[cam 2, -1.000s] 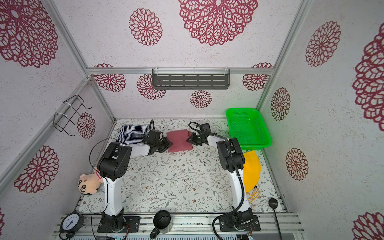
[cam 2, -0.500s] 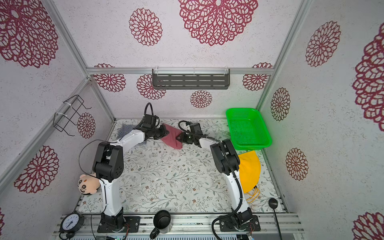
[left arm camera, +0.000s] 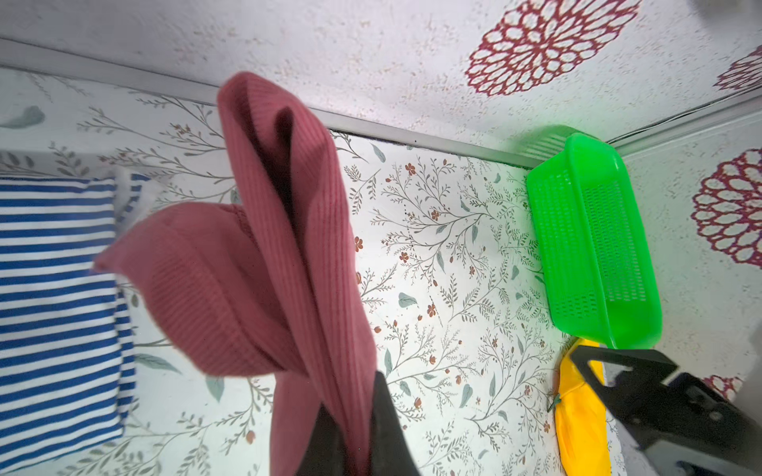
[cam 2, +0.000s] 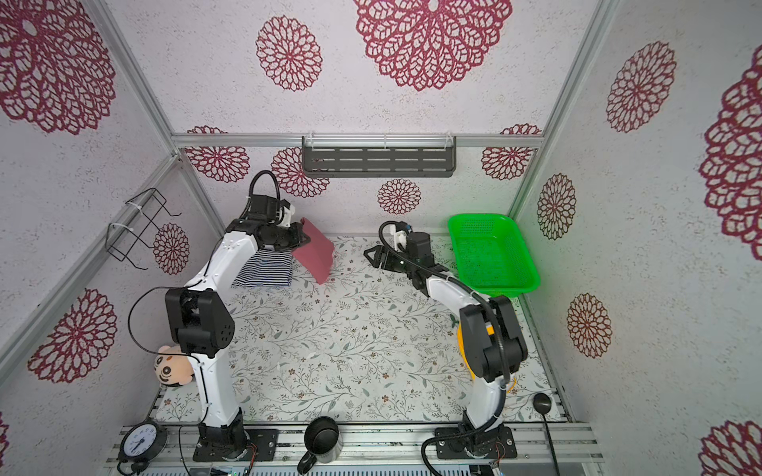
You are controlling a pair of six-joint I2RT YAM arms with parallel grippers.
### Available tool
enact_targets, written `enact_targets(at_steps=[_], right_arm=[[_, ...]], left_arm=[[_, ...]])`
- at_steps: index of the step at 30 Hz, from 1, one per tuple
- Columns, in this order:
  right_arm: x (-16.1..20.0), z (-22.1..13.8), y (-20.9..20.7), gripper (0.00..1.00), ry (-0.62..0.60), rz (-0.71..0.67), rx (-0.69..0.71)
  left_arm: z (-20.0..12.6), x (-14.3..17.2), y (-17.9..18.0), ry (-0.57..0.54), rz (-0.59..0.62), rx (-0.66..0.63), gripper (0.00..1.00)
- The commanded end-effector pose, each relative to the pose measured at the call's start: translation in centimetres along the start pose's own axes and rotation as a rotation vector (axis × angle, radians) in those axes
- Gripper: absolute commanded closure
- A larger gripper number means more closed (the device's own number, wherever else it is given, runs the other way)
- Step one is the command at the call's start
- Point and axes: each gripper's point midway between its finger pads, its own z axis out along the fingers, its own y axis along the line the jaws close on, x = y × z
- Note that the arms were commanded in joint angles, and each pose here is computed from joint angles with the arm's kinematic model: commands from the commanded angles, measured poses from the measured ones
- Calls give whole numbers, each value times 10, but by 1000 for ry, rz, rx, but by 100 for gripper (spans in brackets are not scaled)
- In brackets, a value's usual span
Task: Fold and stack tank tops
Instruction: Place the tank top on the tank top.
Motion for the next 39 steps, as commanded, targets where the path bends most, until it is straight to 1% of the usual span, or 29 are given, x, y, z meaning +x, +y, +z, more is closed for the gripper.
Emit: enact_targets(at_steps=[1, 6, 8, 11, 14, 18, 22, 23, 26, 27, 29, 31, 34, 35, 37, 38, 39], right_arm=[[16, -19, -3, 21, 50, -101, 86], [28, -39, -10, 22, 77, -139, 152], [30, -46, -12, 22, 80, -150, 168], [36, -53, -13, 22, 91, -152, 176], [42, -60, -11, 22, 100, -154, 176], [48, -71, -12, 22, 108, -163, 196], [54, -79, -14, 22, 115, -166, 216], [56, -80, -15, 22, 120, -166, 221], [61, -84, -19, 23, 131, -163, 240], [61, -86, -21, 23, 133, -162, 246], [62, -92, -24, 22, 133, -161, 266], [61, -100, -31, 22, 127, -157, 292], [58, -115, -48, 21, 120, -151, 346], [58, -122, -56, 20, 120, -154, 385], [56, -136, -74, 12, 113, -167, 473], [53, -145, -86, 4, 103, -175, 531], [51, -154, -97, 1, 94, -190, 598]], left_arm=[[-11, -1, 33, 43, 10, 2, 100], [-36, -9, 80, 41, -22, -42, 100], [-46, -12, 101, 30, -16, -64, 100], [-53, -15, 139, 14, -19, -118, 100], [-54, -16, 171, -3, -62, -132, 100], [-52, -19, 207, -36, -87, -190, 100], [-43, -18, 230, -69, -115, -195, 100], [-39, -16, 235, -71, -120, -194, 87], [-28, -6, 247, -43, -147, -186, 18], [-26, -1, 250, -26, -158, -185, 2], [-30, 1, 253, -23, -174, -190, 3], [-39, -2, 257, -52, -156, -234, 3], [-66, -11, 260, -98, -112, -347, 3], [-77, -15, 261, -112, -100, -395, 3], [-98, -21, 260, -142, -75, -470, 3], [-110, -25, 258, -163, -60, -510, 3], [-117, -24, 257, -175, -46, -547, 3]])
